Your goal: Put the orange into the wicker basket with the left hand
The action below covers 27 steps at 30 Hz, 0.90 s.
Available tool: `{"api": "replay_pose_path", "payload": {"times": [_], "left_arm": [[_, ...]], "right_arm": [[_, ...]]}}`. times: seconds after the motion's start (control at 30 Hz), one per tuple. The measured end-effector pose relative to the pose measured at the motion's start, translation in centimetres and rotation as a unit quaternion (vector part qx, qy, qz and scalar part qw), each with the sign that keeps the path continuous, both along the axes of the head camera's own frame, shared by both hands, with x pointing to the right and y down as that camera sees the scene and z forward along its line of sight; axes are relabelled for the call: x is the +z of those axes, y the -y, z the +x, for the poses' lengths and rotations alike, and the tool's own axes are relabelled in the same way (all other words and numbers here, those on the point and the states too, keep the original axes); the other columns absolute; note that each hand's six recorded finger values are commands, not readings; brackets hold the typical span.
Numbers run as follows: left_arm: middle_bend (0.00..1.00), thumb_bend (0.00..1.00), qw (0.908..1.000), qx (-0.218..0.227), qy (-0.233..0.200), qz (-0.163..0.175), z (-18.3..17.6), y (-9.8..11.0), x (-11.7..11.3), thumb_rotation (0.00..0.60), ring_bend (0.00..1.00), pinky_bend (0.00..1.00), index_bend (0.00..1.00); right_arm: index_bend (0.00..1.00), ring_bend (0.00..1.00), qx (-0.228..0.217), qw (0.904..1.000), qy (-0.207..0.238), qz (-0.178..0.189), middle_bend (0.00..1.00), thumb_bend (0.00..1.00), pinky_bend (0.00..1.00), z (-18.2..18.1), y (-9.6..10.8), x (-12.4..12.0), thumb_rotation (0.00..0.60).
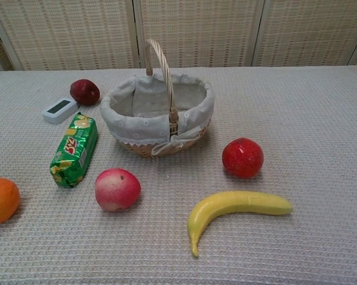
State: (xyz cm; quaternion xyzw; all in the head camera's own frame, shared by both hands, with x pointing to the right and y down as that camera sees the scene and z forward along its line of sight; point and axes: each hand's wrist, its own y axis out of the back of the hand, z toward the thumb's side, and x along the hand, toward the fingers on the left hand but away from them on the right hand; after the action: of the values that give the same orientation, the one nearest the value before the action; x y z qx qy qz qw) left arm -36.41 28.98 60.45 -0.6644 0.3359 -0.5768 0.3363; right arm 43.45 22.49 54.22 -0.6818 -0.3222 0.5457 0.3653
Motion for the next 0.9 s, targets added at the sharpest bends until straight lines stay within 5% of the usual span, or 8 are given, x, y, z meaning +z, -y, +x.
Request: {"api": "replay_pose_path", "payload": {"times": [0.9], "left_arm": [[0.0,0.36,0.9948,-0.005,0.0,-0.102,0.3,-0.8,7.6,0.6,0.0,0.12,0.0]], "right_arm": [[0.0,0.0,-0.007,0.9997,0.0,-0.024,0.0,0.03,0.07,0.0,0.0,0.5,0.6]]}}
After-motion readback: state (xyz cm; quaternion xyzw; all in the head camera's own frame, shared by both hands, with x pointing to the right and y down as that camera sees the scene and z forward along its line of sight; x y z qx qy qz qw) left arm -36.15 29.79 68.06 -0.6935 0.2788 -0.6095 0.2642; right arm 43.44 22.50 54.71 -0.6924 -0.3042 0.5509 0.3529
